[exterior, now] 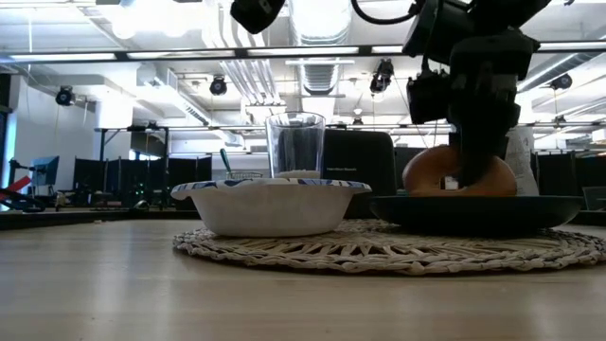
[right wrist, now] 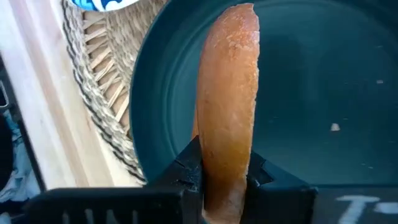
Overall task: Arrange a breakfast setting
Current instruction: Put the bagel on the blue plate, then put the apple on the top of the brown place mat
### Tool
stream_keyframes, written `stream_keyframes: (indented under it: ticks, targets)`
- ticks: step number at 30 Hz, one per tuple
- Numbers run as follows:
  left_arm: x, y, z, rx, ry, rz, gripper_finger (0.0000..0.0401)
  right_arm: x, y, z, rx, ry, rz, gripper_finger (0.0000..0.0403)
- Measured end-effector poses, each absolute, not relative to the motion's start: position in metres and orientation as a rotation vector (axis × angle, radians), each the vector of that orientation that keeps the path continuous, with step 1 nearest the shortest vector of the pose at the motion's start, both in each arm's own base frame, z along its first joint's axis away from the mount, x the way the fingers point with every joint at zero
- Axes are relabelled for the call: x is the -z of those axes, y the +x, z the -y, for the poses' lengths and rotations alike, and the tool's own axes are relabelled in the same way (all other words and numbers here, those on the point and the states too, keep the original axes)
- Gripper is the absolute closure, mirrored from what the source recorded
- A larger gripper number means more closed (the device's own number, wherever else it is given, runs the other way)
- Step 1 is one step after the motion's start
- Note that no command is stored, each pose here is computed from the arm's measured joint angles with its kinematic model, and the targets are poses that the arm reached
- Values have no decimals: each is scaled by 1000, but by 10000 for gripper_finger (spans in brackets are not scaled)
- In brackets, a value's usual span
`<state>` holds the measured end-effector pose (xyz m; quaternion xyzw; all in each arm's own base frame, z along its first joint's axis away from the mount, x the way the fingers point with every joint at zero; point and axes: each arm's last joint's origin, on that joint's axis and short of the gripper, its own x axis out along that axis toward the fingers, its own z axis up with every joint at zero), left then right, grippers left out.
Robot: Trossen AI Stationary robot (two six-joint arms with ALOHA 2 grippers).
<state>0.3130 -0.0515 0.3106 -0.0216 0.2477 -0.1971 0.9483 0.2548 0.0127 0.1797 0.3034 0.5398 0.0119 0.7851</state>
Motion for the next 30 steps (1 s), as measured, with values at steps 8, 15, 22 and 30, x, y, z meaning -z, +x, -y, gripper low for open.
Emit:
stream_keyframes:
  ticks: [8,15,22,30]
  targets:
    - [-311,303,48,339,10,-419,281,-183,256,-12,-41,665,-1164,293]
    - [-316,297,47,324,110,-371,281,-209,256,-9,18,639,-1195,252]
    - [-320,294,46,333,167,-350,281,-242,248,-4,216,534,-1370,239]
    - [-311,273,43,325,147,-331,284,-262,240,-18,315,724,-1498,243]
